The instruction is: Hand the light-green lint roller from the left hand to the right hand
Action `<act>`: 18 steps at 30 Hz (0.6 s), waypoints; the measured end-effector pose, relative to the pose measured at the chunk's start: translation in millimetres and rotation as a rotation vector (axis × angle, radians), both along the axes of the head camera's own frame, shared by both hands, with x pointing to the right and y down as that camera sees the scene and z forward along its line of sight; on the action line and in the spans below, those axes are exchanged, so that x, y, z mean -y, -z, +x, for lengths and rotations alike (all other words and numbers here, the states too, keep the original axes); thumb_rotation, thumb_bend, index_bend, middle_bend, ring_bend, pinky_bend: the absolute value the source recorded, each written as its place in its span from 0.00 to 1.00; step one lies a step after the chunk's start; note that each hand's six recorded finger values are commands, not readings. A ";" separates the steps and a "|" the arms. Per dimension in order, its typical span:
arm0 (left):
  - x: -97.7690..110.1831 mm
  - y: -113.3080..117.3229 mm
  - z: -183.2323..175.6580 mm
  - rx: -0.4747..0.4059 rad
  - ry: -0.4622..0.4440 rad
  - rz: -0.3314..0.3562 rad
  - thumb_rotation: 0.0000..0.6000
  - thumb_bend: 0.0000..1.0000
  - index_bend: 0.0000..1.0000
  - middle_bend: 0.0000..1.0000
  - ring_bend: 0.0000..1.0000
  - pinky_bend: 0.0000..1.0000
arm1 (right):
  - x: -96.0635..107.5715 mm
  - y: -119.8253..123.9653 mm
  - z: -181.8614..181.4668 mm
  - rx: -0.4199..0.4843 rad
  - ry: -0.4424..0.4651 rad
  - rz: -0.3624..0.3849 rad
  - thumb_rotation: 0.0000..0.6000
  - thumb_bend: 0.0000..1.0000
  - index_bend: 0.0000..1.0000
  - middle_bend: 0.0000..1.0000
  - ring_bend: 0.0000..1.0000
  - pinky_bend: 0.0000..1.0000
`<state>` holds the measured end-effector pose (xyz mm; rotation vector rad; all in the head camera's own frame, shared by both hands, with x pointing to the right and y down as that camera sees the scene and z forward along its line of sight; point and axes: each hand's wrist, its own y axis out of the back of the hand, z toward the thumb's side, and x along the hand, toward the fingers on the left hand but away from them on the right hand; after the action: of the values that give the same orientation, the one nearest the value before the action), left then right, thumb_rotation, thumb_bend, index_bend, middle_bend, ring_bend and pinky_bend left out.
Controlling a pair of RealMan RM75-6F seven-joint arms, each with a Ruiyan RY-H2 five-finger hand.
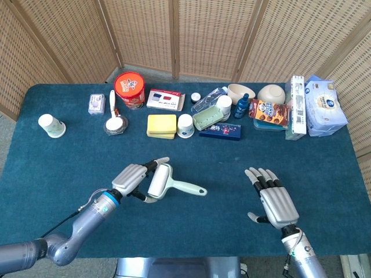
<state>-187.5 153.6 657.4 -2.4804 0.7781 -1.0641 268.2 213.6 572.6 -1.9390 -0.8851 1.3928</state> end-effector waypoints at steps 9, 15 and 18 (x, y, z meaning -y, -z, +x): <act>-6.1 5.3 19.2 -0.040 0.009 -0.026 1.00 0.00 0.26 0.29 0.28 0.38 | 5.9 -15.1 -8.9 -0.020 -0.071 -0.061 1.00 0.00 0.00 0.00 0.00 0.00; -4.8 9.8 30.5 -0.052 0.015 -0.032 1.00 0.00 0.26 0.29 0.28 0.38 | 2.4 -19.4 -20.1 -0.072 -0.084 -0.093 1.00 0.00 0.00 0.00 0.00 0.00; -5.1 10.7 35.4 -0.054 0.019 -0.038 1.00 0.00 0.25 0.29 0.28 0.38 | 2.0 -18.5 -29.9 -0.091 -0.084 -0.090 1.00 0.00 0.00 0.00 0.00 0.00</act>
<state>-152.1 158.7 646.6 -2.5478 0.8055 -1.0319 238.3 211.5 591.0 -1.9070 -0.8832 1.5815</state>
